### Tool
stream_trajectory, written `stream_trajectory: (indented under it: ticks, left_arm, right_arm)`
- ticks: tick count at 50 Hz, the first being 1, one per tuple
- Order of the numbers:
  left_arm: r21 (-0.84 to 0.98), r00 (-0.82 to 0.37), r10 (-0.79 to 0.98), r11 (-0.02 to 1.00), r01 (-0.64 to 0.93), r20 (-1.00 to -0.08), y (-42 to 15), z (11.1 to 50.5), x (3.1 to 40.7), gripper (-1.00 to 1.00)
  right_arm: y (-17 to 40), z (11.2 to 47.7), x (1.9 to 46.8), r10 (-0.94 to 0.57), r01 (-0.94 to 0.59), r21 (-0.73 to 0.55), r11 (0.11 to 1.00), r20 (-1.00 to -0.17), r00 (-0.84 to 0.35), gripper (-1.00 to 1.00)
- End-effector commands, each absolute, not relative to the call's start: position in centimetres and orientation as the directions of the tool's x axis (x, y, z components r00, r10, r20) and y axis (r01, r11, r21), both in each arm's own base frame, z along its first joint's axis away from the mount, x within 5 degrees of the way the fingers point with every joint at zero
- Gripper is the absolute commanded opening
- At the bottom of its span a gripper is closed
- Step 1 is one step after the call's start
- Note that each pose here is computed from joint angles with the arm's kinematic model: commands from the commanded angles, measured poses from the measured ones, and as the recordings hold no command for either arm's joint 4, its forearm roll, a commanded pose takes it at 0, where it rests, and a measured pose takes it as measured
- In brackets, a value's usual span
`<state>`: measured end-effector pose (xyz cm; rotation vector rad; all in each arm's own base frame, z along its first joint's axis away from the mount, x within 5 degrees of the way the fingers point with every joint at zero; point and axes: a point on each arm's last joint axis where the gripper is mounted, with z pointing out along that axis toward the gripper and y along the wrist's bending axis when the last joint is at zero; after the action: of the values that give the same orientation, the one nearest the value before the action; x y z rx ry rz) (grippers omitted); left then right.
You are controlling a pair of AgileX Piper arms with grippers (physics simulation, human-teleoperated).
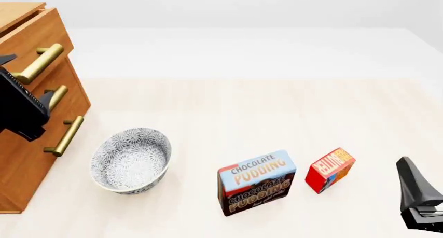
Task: Put the butter at the back in the top drawer of the cabinet and close it.
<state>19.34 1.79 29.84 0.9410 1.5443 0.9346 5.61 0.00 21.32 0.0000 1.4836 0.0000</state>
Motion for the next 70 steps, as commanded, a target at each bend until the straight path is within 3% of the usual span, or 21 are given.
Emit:
stream_trajectory:
  ticks: [1,32,34,56,57,70]
  left_arm:
    - [0.918,-0.162,0.917,0.384,0.098,-0.366,2.3,29.6,19.8,1.0]
    - [0.918,-0.191,0.914,0.381,0.11,-0.357,2.9,28.3,20.9,1.0]
    - [0.912,-0.19,0.91,0.393,0.116,-0.368,3.0,27.8,22.7,1.0]
    - [0.912,-0.199,0.908,0.395,0.112,-0.369,3.3,27.7,22.6,1.0]
    - [0.912,-0.198,0.908,0.395,0.11,-0.369,3.2,27.7,22.5,-1.0]
    - [0.914,-0.21,0.908,0.391,0.108,-0.364,3.4,27.6,21.9,-1.0]
  right_arm:
    - [0.0,21.3,5.6,0.0,0.0,0.0,1.0,-0.996,0.087,1.0]
    - [0.0,21.3,5.6,0.0,0.0,0.0,1.0,-0.996,0.087,1.0]
    - [0.0,21.3,5.6,0.0,0.0,0.0,1.0,-0.996,0.087,1.0]
    - [0.0,21.3,5.6,0.0,0.0,0.0,1.0,-0.996,0.087,1.0]
    - [0.0,21.3,5.6,0.0,0.0,0.0,1.0,-0.996,0.087,1.0]
    - [0.0,21.3,5.6,0.0,0.0,0.0,1.0,-0.996,0.087,1.0]
